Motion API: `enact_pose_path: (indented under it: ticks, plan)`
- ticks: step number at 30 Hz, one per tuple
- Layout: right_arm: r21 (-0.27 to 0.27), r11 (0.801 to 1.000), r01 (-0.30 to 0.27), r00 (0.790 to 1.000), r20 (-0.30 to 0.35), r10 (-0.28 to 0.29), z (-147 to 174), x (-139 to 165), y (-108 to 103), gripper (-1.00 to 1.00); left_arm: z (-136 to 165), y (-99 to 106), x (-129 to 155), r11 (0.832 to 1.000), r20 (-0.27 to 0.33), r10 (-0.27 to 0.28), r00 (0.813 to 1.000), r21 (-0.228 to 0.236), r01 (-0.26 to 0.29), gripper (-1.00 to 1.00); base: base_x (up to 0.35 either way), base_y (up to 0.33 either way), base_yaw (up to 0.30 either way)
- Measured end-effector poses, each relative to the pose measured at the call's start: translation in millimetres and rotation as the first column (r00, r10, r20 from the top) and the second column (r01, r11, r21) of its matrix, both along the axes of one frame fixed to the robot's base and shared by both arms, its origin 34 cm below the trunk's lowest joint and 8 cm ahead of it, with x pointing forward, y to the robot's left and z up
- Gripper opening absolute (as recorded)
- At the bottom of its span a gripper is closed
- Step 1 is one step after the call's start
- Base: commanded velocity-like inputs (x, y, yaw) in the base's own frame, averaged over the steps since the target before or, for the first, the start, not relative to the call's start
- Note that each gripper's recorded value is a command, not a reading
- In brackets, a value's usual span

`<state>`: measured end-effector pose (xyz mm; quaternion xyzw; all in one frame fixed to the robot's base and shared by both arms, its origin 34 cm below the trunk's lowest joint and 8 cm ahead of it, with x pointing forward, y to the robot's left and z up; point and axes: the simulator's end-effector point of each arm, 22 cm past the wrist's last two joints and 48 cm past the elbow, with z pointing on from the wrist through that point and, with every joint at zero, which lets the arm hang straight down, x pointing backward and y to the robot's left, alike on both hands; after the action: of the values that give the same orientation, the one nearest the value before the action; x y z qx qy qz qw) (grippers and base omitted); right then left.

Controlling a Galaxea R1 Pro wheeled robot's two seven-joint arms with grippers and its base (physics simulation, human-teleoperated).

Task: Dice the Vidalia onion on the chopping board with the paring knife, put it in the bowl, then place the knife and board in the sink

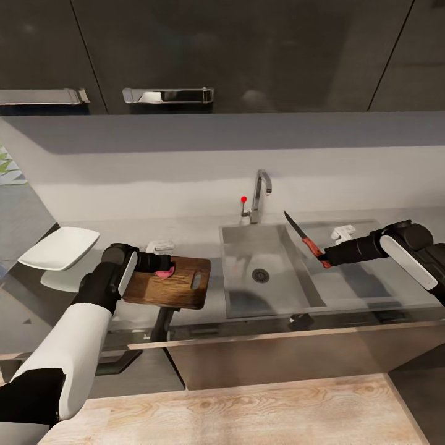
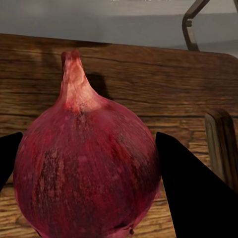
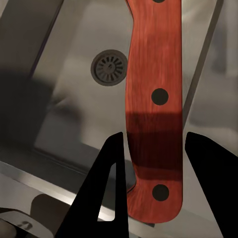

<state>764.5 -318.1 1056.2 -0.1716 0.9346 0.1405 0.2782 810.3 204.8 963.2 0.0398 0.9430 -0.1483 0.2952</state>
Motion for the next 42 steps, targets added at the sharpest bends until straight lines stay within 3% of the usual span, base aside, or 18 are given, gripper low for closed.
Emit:
enact_pose_path:
  ticks: [40, 41, 42]
  plan:
    - [0.0, 1.0, 0.0, 1.0, -0.014, 0.0, -9, 0, 0, -1.0, -4, 0, 2, 1.0, 0.001, 0.001, 1.0, 0.001, -0.001, -1.0, 0.0, 0.0, 0.0]
    - [0.0, 1.0, 0.0, 1.0, -0.014, 0.0, -9, 0, 0, -1.0, -4, 1, 2, 1.0, 0.001, 0.001, 1.0, 0.001, -0.001, 1.0, 0.0, 0.0, 0.0]
    - [0.0, 1.0, 0.0, 1.0, -0.015, 0.0, -10, 1, 0, -1.0, -11, 0, -1, 1.0, -0.015, 0.0, 1.0, 0.001, 0.0, 1.0, 0.0, 0.0, 0.0]
